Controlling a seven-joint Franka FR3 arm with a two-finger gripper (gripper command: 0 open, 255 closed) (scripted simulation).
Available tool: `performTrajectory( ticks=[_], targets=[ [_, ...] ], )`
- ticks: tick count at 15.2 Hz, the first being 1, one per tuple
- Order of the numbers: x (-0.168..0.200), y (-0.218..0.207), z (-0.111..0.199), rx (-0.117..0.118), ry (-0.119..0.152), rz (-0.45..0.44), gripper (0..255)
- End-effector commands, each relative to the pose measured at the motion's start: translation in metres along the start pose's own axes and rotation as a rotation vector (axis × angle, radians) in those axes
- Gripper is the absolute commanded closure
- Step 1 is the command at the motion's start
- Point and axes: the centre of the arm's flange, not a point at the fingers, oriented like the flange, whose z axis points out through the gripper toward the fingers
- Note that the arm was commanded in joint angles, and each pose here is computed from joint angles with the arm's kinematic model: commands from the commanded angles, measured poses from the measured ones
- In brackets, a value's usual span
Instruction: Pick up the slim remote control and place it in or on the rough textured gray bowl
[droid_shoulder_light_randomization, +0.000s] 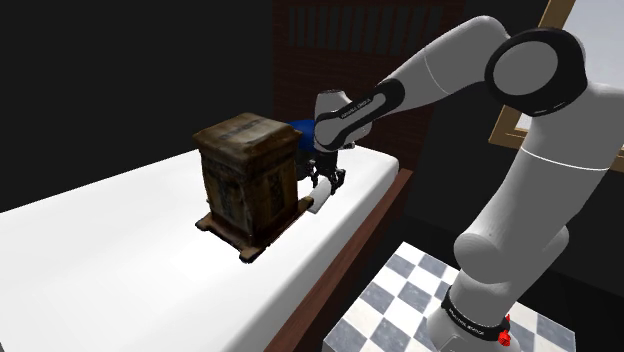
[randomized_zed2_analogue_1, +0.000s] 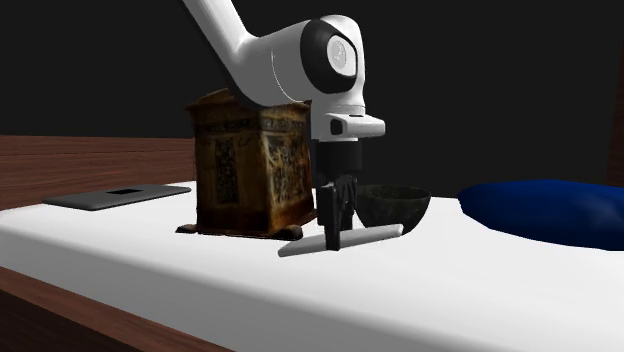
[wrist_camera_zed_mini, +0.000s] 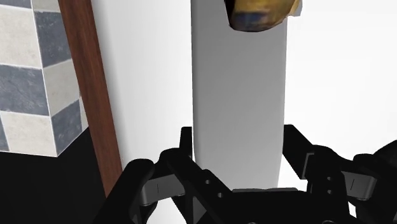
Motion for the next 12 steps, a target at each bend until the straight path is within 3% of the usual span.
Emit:
performTrajectory(
  ticks=[1, 12],
  targets=[
    [0.001, 0.0, -0.013, 0.003, 0.002, 0.003, 255],
    [0.003, 0.0, -0.071, 0.003, 0.002, 0.003, 255]
  ],
)
